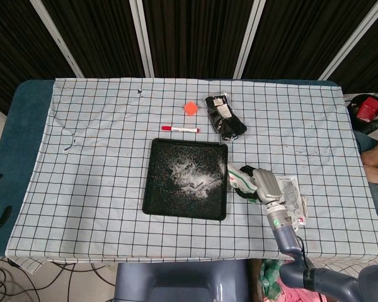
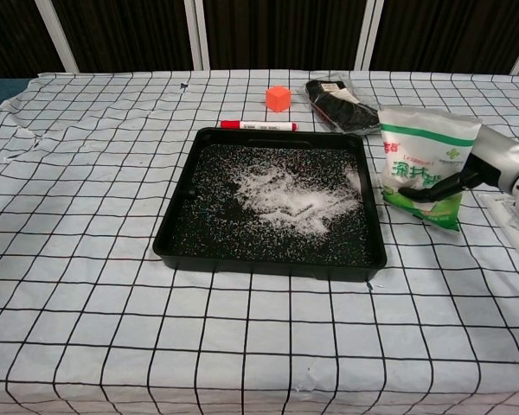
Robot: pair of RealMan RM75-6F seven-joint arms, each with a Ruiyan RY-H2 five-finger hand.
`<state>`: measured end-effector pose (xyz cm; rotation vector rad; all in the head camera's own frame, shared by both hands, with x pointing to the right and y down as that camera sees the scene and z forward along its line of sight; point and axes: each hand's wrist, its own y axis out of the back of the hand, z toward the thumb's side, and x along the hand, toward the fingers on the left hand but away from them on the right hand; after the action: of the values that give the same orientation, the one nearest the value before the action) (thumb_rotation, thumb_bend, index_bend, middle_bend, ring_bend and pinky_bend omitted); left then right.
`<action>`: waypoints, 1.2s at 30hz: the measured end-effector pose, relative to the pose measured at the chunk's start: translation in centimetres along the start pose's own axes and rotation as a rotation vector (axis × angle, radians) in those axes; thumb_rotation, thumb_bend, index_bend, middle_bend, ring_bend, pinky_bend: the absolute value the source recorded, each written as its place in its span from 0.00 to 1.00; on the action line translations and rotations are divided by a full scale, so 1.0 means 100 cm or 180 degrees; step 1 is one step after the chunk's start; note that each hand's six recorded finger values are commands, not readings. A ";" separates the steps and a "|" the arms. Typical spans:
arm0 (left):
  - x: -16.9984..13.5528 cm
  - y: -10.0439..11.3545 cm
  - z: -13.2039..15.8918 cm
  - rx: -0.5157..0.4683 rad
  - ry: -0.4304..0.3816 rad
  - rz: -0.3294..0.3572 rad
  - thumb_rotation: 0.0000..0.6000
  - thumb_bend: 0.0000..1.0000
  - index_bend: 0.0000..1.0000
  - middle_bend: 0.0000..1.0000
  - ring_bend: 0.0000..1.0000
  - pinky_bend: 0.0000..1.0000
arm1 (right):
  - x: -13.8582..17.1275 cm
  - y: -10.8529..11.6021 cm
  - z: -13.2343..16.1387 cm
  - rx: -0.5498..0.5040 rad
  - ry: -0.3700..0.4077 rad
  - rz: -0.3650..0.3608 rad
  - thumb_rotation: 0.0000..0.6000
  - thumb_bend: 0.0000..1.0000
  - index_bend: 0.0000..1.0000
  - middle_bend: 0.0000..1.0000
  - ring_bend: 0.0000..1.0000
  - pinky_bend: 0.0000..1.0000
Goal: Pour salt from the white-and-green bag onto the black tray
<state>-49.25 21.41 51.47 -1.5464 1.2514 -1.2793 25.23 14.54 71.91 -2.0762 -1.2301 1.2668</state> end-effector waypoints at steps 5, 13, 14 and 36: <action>0.000 0.001 -0.001 0.0004 0.0014 0.0006 1.00 0.32 0.20 0.11 0.03 0.09 | -0.001 -0.012 0.002 -0.0170 -0.0053 0.0010 1.00 0.33 0.64 0.37 0.45 0.46; 0.000 0.001 -0.002 0.0015 0.0024 0.0019 1.00 0.32 0.20 0.11 0.03 0.09 | 0.002 -0.026 0.004 -0.0390 -0.0104 0.0103 1.00 0.26 0.47 0.25 0.34 0.43; 0.000 0.001 -0.002 0.0016 0.0025 0.0018 1.00 0.32 0.20 0.11 0.03 0.09 | 0.004 -0.027 0.004 -0.0418 -0.0098 0.0121 1.00 0.25 0.44 0.23 0.32 0.42; 0.000 0.000 -0.001 0.0030 0.0042 0.0017 1.00 0.32 0.20 0.11 0.03 0.09 | 0.020 -0.015 0.004 -0.0683 -0.0065 0.0109 1.00 0.14 0.31 0.14 0.20 0.33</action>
<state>-49.39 21.42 51.48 -1.5292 1.2553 -1.2922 24.55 16.97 71.80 -2.2468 -1.3992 1.2200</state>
